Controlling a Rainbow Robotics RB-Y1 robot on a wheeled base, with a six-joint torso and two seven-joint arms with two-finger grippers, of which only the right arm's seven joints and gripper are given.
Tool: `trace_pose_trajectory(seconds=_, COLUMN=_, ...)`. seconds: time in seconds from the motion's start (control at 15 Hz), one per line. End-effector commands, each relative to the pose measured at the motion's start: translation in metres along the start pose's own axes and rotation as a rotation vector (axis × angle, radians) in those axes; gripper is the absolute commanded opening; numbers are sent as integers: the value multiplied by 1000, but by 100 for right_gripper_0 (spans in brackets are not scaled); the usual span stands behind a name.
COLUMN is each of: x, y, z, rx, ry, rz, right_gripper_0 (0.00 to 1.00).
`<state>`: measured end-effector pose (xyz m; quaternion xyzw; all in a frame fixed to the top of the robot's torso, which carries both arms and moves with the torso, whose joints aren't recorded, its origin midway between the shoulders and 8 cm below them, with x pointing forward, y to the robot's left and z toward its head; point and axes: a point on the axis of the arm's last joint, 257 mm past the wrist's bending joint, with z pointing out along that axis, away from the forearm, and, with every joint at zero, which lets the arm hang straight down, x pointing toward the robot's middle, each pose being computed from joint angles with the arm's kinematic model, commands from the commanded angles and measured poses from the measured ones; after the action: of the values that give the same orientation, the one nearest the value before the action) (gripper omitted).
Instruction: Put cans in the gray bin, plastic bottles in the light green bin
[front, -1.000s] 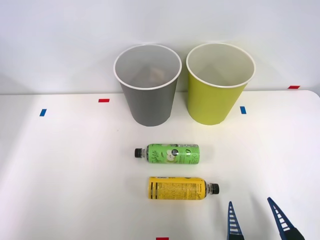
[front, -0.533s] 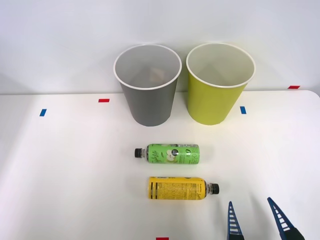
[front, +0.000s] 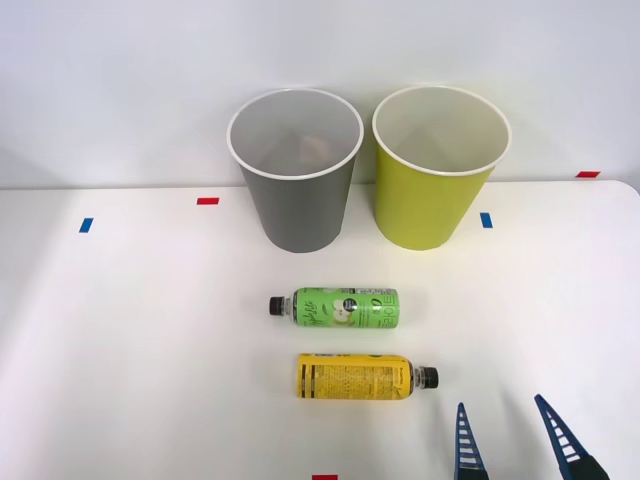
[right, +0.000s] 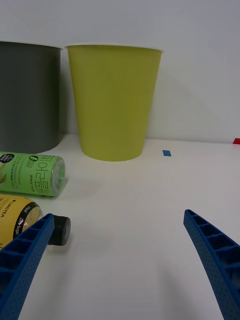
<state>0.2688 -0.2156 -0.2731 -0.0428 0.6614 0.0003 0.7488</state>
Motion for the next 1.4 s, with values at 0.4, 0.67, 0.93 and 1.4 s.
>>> trace_pose_trajectory(seconds=0.4, x=0, y=0, z=0, rx=0, ry=0, rz=0, right_gripper_0=89)
trace_pose_trajectory(seconds=0.67, x=0, y=0, z=0, rx=0, ry=0, rz=0, right_gripper_0=89)
trace_pose_trajectory(seconds=0.93, x=0, y=0, z=0, rx=0, ry=0, rz=0, right_gripper_0=89)
trace_pose_trajectory(seconds=1.4, x=20, y=3, z=-5, rx=-7, ry=48, rz=-1, right_gripper_0=89)
